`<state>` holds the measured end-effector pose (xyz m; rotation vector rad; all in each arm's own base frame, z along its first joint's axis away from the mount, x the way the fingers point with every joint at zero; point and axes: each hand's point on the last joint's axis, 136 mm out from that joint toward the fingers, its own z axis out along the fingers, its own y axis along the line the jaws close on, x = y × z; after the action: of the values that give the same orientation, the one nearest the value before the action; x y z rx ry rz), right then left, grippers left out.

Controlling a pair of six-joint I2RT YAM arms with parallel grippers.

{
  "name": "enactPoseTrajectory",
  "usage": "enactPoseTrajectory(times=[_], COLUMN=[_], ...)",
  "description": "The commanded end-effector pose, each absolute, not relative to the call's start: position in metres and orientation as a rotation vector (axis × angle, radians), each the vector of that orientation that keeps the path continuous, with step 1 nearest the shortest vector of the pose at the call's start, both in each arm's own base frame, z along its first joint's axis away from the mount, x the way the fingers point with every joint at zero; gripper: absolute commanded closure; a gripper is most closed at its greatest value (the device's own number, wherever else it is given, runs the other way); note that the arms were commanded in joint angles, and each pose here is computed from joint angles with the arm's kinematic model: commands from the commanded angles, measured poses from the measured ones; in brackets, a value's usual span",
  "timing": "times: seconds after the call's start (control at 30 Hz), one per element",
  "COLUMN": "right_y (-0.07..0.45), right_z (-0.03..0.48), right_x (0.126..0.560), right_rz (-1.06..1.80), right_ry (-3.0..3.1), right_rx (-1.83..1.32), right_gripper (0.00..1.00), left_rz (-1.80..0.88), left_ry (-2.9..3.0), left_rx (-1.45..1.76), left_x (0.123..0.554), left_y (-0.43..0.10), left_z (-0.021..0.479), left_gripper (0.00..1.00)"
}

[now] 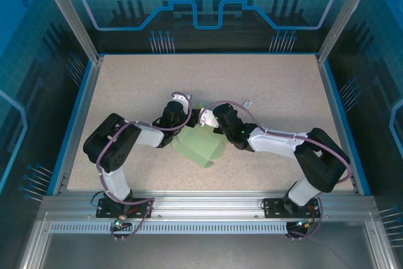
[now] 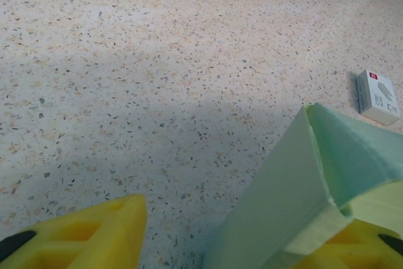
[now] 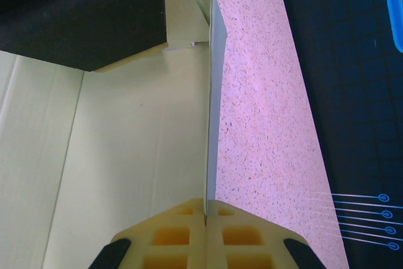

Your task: Fold the paper box

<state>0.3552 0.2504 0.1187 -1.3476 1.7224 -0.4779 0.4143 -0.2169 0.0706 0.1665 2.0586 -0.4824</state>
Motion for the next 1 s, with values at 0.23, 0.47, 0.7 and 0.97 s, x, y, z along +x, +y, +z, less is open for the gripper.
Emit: enactPoseTrajectory(times=[0.23, 0.47, 0.7, 0.97], right_y=[0.25, 0.249, 0.255, 0.26], right_z=[0.101, 0.099, 0.095, 0.094], right_x=[0.339, 0.338, 0.332, 0.327], right_rz=[-0.438, -0.44, -0.404, -0.37], right_ry=[1.756, 1.763, 1.76, 1.757], right_rx=[-1.432, -1.437, -1.467, -1.486], right_gripper=[1.0, 1.0, 1.0, 1.0], left_rz=[-0.471, -0.487, -0.442, -0.341], left_ry=[1.999, 1.987, 2.002, 2.028], left_rx=[0.161, 0.168, 0.125, -0.016], left_x=[0.426, 0.425, 0.429, 0.433], left_y=[-0.212, -0.214, -0.207, -0.184], left_z=[0.093, 0.096, 0.095, 0.091], left_gripper=[0.42, 0.37, 0.46, 0.65])
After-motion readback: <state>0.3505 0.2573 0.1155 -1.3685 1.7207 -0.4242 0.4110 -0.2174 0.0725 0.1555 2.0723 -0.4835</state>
